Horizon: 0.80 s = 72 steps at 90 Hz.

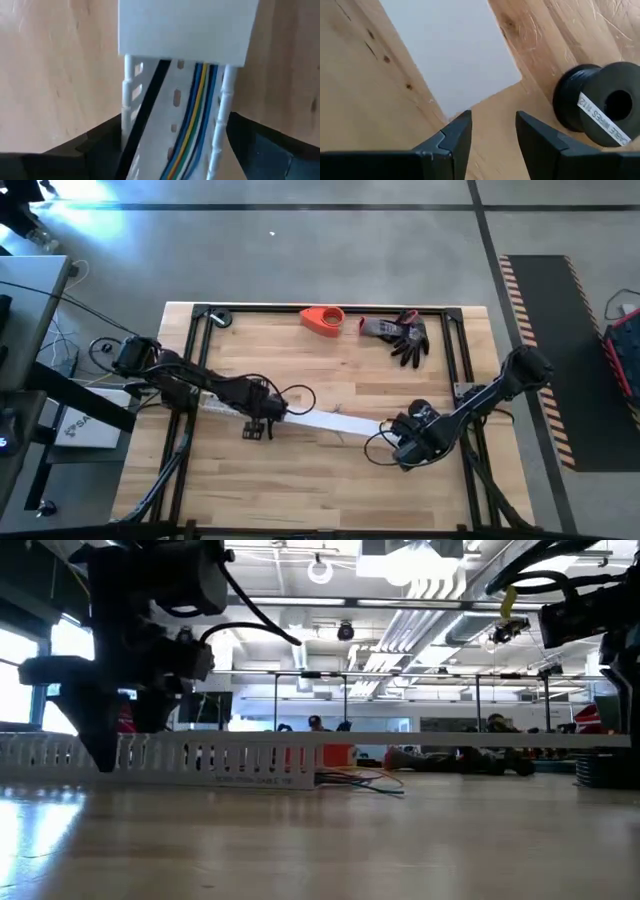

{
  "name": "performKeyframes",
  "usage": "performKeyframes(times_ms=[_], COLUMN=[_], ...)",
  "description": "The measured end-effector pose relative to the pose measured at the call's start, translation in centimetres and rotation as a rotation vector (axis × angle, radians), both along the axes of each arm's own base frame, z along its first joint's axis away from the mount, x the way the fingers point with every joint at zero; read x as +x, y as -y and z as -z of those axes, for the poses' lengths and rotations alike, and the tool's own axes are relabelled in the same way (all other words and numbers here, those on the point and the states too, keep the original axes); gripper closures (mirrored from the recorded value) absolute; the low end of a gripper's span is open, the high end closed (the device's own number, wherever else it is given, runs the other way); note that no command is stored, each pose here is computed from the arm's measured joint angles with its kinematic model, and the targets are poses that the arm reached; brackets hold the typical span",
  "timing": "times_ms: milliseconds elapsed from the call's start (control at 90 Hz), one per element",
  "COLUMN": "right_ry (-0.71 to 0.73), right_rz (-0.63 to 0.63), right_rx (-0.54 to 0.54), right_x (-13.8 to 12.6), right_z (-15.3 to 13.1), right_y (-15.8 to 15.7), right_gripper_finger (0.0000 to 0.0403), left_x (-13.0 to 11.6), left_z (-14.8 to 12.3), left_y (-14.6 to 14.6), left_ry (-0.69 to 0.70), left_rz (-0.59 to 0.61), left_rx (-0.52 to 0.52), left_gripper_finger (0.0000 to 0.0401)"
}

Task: Ziptie cables
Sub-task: Close the white cable duct

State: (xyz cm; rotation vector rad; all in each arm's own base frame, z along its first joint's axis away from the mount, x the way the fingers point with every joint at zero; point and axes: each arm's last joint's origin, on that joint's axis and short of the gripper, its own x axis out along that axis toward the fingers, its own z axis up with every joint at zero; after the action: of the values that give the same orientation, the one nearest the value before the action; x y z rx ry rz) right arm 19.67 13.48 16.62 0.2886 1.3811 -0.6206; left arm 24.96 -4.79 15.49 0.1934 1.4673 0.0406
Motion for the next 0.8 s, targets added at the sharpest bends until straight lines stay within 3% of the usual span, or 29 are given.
performKeyframes(times_ms=[144, 333, 478, 700, 800], right_ry=[-0.079, -0.09, -0.122, -0.209, -0.2], right_rz=[0.026, -0.037, 0.007, 0.024, 0.045], right_rx=[-0.004, -0.003, 0.002, 0.091, 0.08], right_x=[-1.0, -2.1, -3.0, -4.0, -4.7], right_z=[-0.3, -0.1, -0.1, -0.1, -0.1], right_y=[-0.2, -1.3, -1.8, -2.8, -3.3], right_gripper_finger=[0.0266, 0.0266, 0.0266, 0.0266, 0.0266], left_x=[0.5, 1.2, 1.9, 2.2, 2.1], left_z=[-0.1, -0.2, -0.4, -0.5, -0.5], left_y=[0.4, 1.0, 1.4, 1.5, 1.5], left_ry=[0.056, 0.143, 0.227, 0.248, 0.249], left_rz=[0.011, 0.018, 0.018, 0.029, 0.022], left_rx=[-0.006, -0.027, -0.053, -0.069, -0.071], left_gripper_finger=[0.0091, 0.0092, 0.0092, 0.0092, 0.0092])
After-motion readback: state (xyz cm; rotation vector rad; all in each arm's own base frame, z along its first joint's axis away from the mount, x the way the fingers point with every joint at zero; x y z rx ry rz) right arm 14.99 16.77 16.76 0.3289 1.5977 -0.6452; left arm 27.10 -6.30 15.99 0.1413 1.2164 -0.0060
